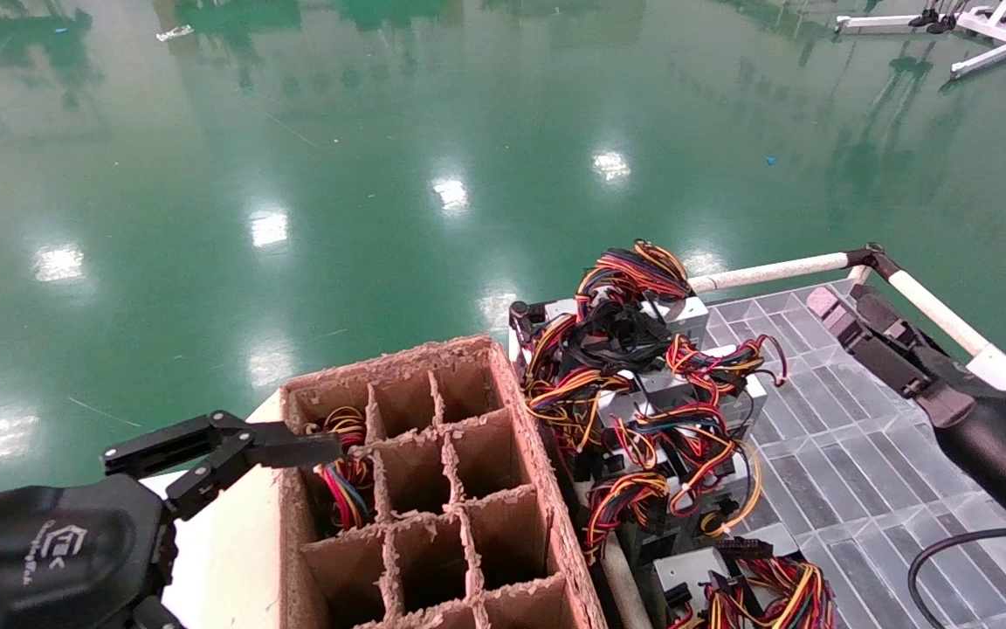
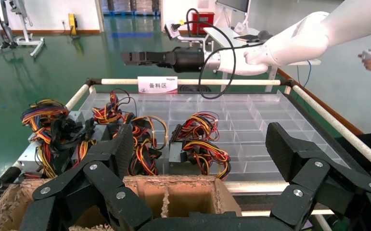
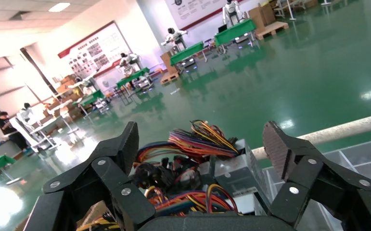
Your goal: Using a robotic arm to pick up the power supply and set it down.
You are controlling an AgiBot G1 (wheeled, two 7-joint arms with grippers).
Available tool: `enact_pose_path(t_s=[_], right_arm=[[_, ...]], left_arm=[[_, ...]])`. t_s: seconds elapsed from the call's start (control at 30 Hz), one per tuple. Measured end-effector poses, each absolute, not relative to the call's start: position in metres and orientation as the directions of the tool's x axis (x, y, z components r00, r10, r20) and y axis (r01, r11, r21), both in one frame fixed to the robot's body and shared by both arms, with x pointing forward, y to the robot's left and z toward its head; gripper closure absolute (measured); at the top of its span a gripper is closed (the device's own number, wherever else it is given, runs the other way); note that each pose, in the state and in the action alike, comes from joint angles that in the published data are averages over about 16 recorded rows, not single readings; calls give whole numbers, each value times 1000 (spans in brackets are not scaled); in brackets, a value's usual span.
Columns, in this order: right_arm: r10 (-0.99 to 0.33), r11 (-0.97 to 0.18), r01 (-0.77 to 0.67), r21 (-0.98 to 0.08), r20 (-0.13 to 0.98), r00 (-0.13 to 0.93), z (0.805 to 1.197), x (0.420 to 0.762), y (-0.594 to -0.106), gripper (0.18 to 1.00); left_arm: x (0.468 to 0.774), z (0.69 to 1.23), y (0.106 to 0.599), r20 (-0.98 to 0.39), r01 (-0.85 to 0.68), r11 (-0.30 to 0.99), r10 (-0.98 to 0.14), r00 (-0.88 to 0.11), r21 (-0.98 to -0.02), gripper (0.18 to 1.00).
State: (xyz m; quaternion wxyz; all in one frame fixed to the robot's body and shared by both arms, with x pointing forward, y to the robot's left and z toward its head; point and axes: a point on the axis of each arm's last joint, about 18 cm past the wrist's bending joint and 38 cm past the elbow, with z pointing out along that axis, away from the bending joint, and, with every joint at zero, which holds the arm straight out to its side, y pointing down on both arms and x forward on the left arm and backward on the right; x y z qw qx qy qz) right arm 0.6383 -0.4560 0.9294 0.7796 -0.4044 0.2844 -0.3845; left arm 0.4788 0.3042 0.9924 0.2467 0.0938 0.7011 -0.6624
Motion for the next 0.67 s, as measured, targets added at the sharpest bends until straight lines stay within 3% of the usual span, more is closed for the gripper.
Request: enact_pose_path(t_s=[0.2, 0.67], right_arm=[[-811, 345, 389, -854, -62, 582, 946, 629, -450, 228], [-742, 269, 419, -867, 91, 664, 977, 606, -429, 179]], left_arm=[[479, 992, 304, -470, 458, 105, -195, -861, -883, 184], [479, 992, 304, -470, 458, 105, -195, -861, -883, 184]])
